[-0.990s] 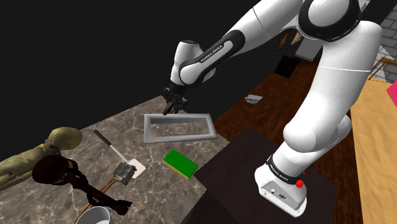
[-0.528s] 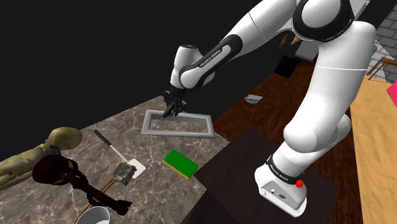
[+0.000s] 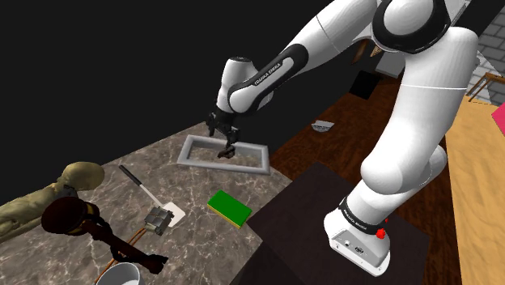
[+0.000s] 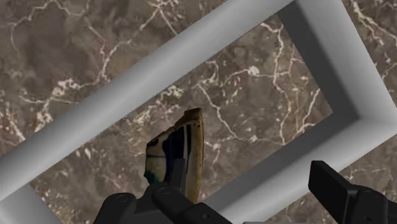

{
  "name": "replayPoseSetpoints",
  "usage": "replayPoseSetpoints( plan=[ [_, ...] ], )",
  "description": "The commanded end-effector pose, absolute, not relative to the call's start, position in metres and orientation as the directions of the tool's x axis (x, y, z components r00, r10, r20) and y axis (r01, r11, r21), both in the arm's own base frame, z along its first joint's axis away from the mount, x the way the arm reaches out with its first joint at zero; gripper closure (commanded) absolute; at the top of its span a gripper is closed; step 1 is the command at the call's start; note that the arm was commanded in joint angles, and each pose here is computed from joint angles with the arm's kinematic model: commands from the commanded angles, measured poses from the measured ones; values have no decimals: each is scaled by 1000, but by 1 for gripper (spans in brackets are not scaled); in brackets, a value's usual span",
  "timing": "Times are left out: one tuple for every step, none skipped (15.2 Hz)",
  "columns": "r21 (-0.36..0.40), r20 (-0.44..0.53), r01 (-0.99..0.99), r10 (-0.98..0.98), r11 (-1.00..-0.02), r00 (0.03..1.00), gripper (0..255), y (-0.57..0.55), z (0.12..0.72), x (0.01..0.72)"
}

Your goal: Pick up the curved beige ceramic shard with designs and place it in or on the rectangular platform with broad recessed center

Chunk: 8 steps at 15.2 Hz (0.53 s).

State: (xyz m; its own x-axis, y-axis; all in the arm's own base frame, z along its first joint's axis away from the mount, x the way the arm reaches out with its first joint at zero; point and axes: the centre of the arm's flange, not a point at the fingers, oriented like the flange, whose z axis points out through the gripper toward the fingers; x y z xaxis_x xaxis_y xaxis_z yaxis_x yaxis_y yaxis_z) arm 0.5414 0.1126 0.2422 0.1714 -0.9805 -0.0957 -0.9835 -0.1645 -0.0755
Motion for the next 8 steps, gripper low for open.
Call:
replayPoseSetpoints(
  plan=[
    [-75, -96, -983, -981, -165, 171, 0, 113, 242, 541],
    [-75, -96, -983, -981, -165, 171, 0, 111, 255, 541],
    [-75, -96, -983, -981, -165, 171, 0, 110, 268, 540],
    [-75, -96, -983, -981, -165, 171, 0, 108, 282, 539],
    [-75, -96, -983, -981, -165, 171, 0, 107, 292, 538],
    [-75, -96, -983, -981, -165, 171, 0, 107, 292, 538],
    [-75, -96, -983, -981, -165, 171, 0, 107, 292, 538],
    [-75, -96, -983, -981, -165, 171, 0, 107, 292, 538]
  ],
)
